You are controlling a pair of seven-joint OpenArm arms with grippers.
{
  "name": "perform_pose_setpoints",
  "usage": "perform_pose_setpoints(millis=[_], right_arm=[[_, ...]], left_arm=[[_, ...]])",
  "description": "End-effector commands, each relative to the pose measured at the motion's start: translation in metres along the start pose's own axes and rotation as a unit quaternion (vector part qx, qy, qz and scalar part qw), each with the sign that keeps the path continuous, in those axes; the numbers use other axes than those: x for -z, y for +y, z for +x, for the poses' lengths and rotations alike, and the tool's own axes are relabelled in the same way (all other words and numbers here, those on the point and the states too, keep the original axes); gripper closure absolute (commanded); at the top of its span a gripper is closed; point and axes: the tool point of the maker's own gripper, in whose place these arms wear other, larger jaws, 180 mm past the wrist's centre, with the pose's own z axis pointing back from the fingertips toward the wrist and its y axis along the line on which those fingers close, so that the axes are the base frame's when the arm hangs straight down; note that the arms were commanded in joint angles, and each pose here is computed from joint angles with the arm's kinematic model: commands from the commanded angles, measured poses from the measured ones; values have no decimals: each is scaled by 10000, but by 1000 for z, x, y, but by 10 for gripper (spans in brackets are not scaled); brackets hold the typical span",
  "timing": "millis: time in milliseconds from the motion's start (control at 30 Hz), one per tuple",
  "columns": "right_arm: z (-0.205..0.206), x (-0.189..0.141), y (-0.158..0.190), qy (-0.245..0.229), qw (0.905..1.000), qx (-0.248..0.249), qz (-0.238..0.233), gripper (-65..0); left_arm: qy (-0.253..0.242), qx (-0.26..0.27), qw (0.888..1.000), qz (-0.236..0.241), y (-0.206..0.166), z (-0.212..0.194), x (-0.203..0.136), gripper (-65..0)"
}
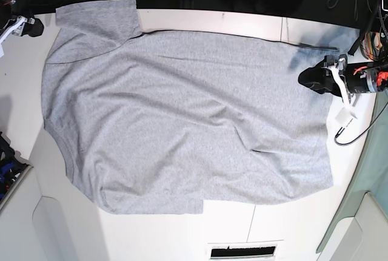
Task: Layout the t-shirt on the table in an organized manner, then fold the t-shirt properly
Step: 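Release and regrasp the shirt shoulder edges with both grippers, then lift the shoulder edge with both grippers and fold it over the body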
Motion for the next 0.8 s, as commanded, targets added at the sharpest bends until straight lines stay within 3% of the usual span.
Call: perform_pose_setpoints(millis=[0, 133, 300, 633, 767], right_arm=[[9, -5, 0, -63, 9998, -180, 5, -297], [0, 7, 15, 113, 9992, -340, 177, -314], [-8, 18, 29, 138, 9989, -262, 352, -314], [-25, 39, 65, 108, 9963, 57, 845, -314], [-26, 41, 73, 71, 9951, 134, 975, -314]], left_arm=[[-295, 10, 9995, 57, 5, 14, -12, -347], [-574, -272, 9976, 272, 19, 11, -27, -347], [-435, -232, 9962, 722, 39, -1, -35, -347], [-298, -666, 9917, 1056, 68, -32, -32, -348], [-212, -677, 9872, 1431, 85, -42, -34, -348]])
